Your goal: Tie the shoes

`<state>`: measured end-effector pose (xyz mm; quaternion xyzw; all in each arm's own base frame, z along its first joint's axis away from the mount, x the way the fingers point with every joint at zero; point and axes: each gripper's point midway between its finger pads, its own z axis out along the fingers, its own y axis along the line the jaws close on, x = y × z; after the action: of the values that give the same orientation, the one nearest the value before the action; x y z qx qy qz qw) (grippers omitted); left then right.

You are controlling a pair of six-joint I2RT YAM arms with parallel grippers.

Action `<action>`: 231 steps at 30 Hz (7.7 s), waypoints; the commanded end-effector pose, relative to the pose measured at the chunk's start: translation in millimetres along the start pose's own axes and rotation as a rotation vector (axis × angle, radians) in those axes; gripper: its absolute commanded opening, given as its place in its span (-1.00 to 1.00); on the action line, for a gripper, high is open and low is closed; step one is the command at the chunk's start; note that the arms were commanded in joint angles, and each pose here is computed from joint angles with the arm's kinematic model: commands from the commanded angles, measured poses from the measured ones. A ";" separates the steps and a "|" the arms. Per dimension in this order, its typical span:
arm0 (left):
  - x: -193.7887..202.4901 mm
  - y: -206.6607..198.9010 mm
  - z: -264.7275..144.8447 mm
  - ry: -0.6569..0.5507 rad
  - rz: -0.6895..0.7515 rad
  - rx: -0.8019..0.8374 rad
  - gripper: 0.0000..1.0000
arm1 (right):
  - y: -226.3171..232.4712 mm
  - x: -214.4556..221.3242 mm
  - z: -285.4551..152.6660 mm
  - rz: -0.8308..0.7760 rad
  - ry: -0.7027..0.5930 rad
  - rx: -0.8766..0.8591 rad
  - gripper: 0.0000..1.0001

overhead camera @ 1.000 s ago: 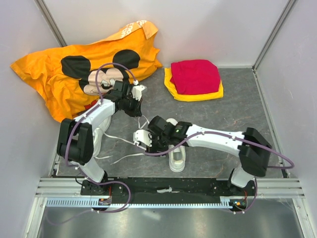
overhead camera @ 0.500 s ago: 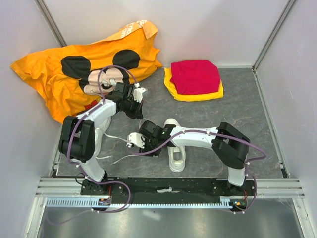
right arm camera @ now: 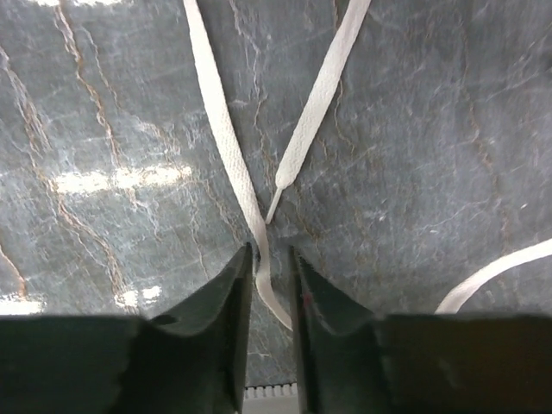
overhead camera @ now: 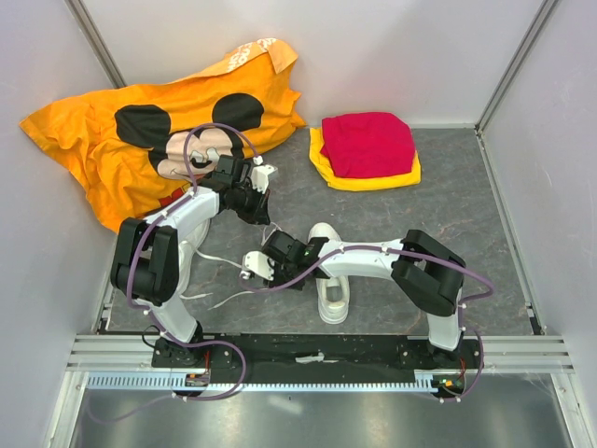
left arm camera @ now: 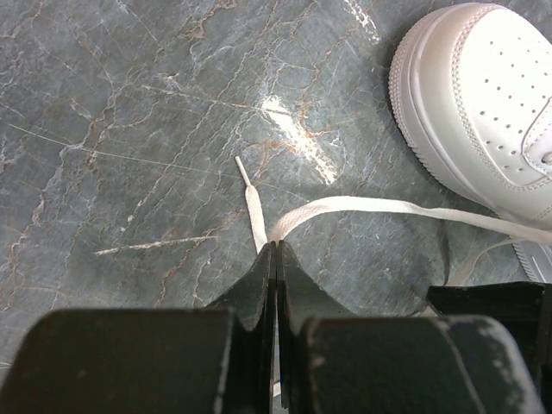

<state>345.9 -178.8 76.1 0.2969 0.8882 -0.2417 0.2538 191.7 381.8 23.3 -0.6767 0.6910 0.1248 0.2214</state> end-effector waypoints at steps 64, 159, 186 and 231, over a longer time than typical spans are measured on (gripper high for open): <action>91.8 -193.2 -72.1 -0.056 1.026 0.359 -0.38 | -1.0 59.4 -243.6 0.306 -0.377 0.221 -1.00; -61.2 -254.4 -56.9 -0.697 0.451 0.090 0.22 | -46.5 17.9 -227.6 1.312 -0.670 0.095 -1.00; -52.7 -240.3 -49.5 -0.658 0.473 0.020 -0.97 | -49.3 27.2 -227.1 1.363 -0.673 0.102 -1.00; -10.5 -234.2 -21.9 -0.520 0.809 0.152 -0.97 | -58.3 57.5 -149.7 0.576 -0.342 -0.350 -0.05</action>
<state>191.5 -330.9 155.9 0.5579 0.6112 -0.2514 0.5020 223.3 249.2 124.8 -0.4347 0.7930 0.3971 0.1563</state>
